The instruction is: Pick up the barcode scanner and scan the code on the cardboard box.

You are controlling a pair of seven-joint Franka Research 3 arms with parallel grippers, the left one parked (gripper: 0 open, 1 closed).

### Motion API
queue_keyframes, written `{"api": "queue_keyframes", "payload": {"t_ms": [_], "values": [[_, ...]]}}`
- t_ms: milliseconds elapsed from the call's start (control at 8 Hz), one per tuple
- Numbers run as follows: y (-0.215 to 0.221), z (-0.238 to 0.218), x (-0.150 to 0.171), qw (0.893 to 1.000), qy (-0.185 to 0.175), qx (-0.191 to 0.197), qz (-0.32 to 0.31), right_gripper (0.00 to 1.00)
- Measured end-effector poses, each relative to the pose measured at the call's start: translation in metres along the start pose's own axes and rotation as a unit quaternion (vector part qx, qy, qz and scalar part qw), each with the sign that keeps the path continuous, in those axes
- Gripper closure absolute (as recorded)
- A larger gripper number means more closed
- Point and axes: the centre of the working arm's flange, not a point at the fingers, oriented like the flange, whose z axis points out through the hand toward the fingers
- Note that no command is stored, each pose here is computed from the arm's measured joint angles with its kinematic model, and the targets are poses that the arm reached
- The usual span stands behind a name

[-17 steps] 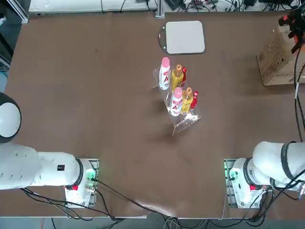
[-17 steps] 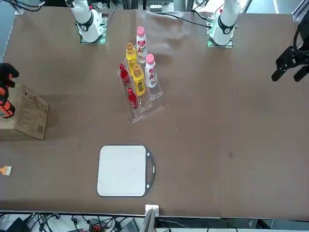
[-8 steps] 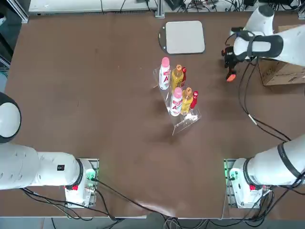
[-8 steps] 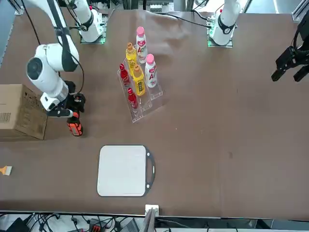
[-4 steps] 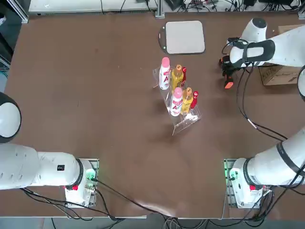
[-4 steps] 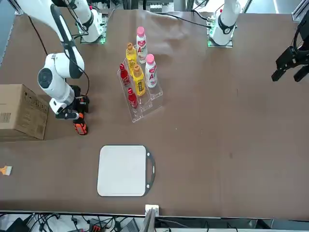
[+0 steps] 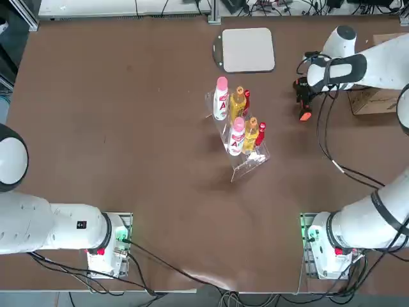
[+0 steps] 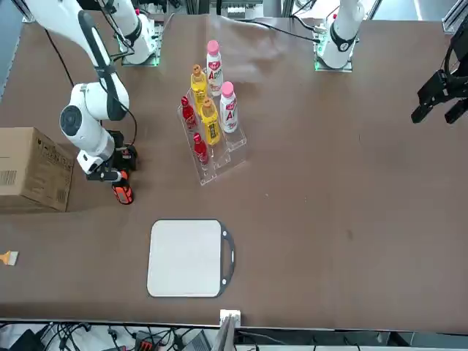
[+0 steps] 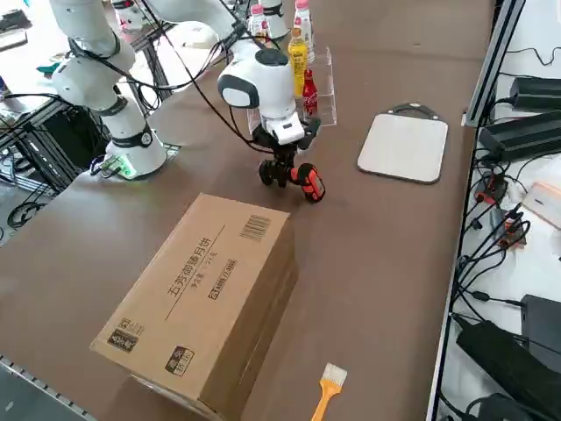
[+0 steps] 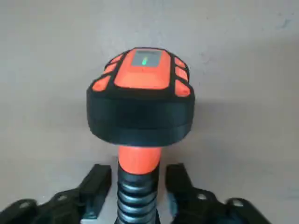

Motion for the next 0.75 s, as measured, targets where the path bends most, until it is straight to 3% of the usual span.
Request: {"api": "queue_keyframes", "payload": {"t_ms": [125, 375, 750], "values": [[0.001, -0.009, 0.005, 1.0, 0.01, 0.0, 0.001, 0.03], [0.002, -0.06, 0.02, 0.998, 0.056, 0.0, 0.003, 0.0], [0.015, -0.205, 0.032, 0.998, 0.053, -0.002, 0.016, 0.0]]}}
